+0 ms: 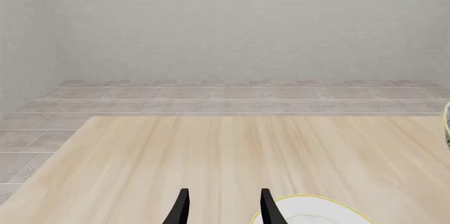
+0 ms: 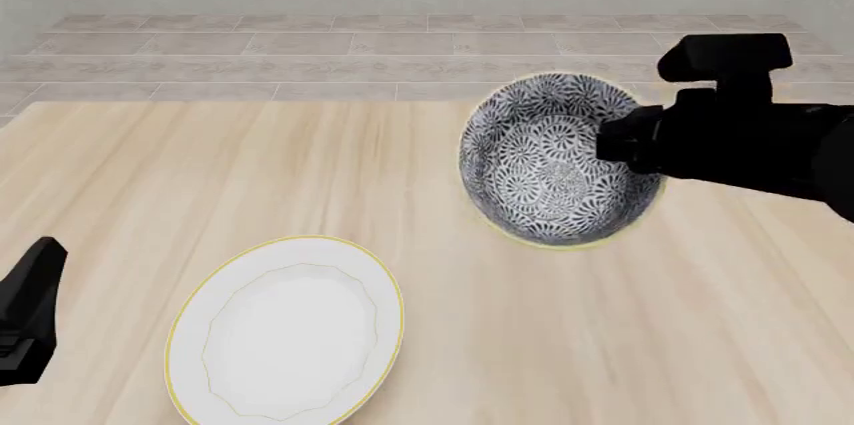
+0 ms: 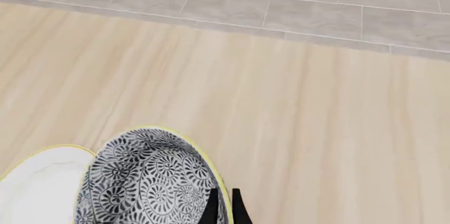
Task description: Put the bowl on the plate.
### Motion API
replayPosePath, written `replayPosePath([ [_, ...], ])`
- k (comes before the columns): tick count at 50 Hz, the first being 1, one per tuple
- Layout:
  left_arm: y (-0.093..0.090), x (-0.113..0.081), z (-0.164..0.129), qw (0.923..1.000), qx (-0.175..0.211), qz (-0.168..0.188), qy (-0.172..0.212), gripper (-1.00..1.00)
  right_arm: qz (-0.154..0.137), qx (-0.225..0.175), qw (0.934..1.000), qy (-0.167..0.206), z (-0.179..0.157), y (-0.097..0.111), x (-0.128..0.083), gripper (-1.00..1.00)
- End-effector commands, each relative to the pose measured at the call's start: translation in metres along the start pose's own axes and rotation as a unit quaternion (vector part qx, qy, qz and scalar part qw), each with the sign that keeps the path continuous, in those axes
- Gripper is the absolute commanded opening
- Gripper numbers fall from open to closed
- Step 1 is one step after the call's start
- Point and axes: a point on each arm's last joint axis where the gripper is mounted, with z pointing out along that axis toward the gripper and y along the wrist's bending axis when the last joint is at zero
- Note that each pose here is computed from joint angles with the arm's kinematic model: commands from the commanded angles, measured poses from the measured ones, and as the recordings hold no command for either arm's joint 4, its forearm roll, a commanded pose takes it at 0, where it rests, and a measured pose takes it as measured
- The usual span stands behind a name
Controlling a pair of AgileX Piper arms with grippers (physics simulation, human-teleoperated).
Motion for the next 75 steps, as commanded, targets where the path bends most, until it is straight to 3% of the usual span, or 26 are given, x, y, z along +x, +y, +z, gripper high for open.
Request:
replayPosePath([
  [1, 0.000, 0.000, 0.000, 1.0000, 0.000, 0.000, 0.000, 1.00, 0.003, -0.027, 0.9986, -0.045, -0.014, 0.015, -0.035, -1.00],
  [12, 0.000, 0.000, 0.000, 1.0000, 0.000, 0.000, 0.000, 1.00, -0.009, -0.053, 0.9967, -0.061, -0.005, 0.034, -0.057, -1.00],
  [29, 0.000, 0.000, 0.000, 1.0000, 0.000, 0.000, 0.000, 1.00, 0.013, -0.070, 0.9961, -0.052, 0.027, 0.047, -0.057, -1.00],
  [36, 0.000, 0.000, 0.000, 1.0000, 0.000, 0.000, 0.000, 1.00, 0.000, -0.078, 0.9951, -0.060, 0.029, 0.054, -0.064, -1.00],
  [53, 0.000, 0.000, 0.000, 1.0000, 0.000, 0.000, 0.000, 1.00, -0.012, -0.115, 0.9925, -0.041, 0.052, 0.086, -0.056, -1.00],
  [75, 0.000, 0.000, 0.000, 1.0000, 0.000, 0.000, 0.000, 1.00, -0.027, -0.134, 0.9902, -0.027, 0.068, 0.107, -0.050, -1.00],
])
